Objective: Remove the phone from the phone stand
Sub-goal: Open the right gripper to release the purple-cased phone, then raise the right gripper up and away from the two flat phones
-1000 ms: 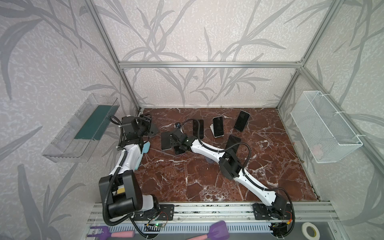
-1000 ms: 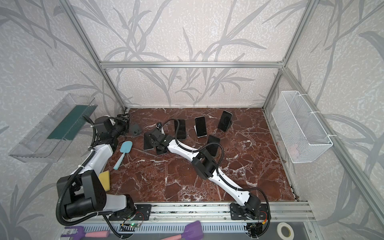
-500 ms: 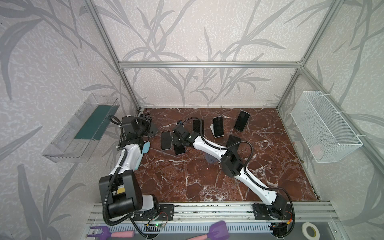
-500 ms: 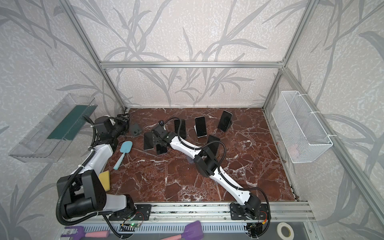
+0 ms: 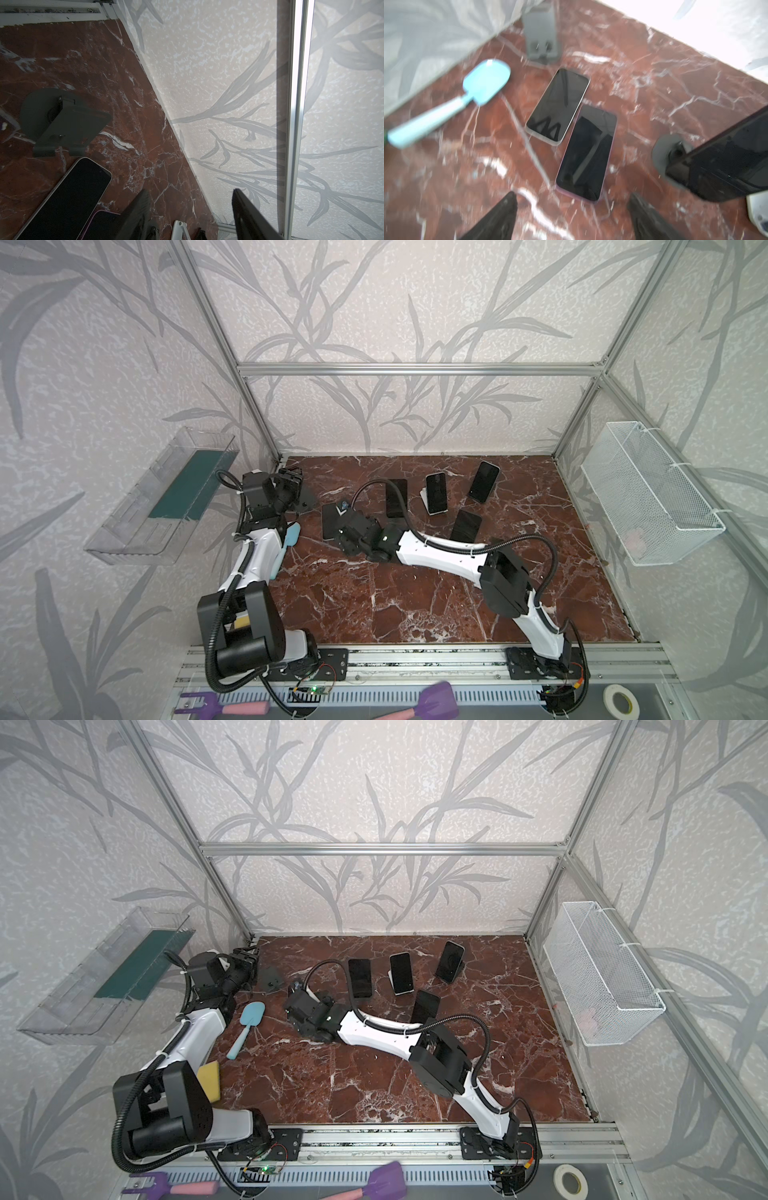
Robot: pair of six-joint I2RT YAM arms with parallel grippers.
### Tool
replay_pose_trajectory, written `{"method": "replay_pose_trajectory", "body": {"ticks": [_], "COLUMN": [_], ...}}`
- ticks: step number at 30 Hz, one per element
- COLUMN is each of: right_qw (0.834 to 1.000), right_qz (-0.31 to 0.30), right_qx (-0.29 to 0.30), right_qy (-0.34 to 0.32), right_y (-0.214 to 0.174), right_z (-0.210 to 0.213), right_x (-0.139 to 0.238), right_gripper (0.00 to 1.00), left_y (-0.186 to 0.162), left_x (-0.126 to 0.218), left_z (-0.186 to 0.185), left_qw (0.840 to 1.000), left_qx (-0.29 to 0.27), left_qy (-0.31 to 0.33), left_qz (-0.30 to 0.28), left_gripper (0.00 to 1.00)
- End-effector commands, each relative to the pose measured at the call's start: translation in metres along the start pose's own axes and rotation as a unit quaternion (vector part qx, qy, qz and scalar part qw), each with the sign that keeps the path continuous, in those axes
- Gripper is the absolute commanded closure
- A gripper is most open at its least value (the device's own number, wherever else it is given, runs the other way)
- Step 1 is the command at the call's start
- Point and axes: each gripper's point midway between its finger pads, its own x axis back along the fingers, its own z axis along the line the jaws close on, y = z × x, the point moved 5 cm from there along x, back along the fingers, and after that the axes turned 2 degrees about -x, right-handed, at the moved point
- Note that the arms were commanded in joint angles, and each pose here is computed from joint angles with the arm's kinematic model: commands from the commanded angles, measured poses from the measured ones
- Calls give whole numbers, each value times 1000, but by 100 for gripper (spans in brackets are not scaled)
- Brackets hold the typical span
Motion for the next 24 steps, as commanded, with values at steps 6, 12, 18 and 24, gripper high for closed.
{"method": "replay_pose_trajectory", "body": {"ticks": [6, 12, 18, 24], "right_qw": [993, 990, 988, 988], "right_qz": [99, 113, 112, 111], "right_qx": [53, 54, 46, 39], "right_qy": [-26, -58, -94, -104], "right_y": [-65, -76, -70, -66], "right_z": [-16, -24, -34, -41], "right_x": [-27, -47, -71, -84], "right_gripper": [13, 11, 12, 12], "left_y": [3, 3, 4, 3], "left_x": [4, 5, 5, 3], "left_z": [-4, -5, -4, -3], "left_qw": [1000, 1000, 1000, 1000], "left_qx": [0, -2, -4, -2], "left_qy": [-9, -12, -11, -11], "left_qz": [-6, -7, -10, -5], "left_gripper": [37, 36, 36, 36]}}
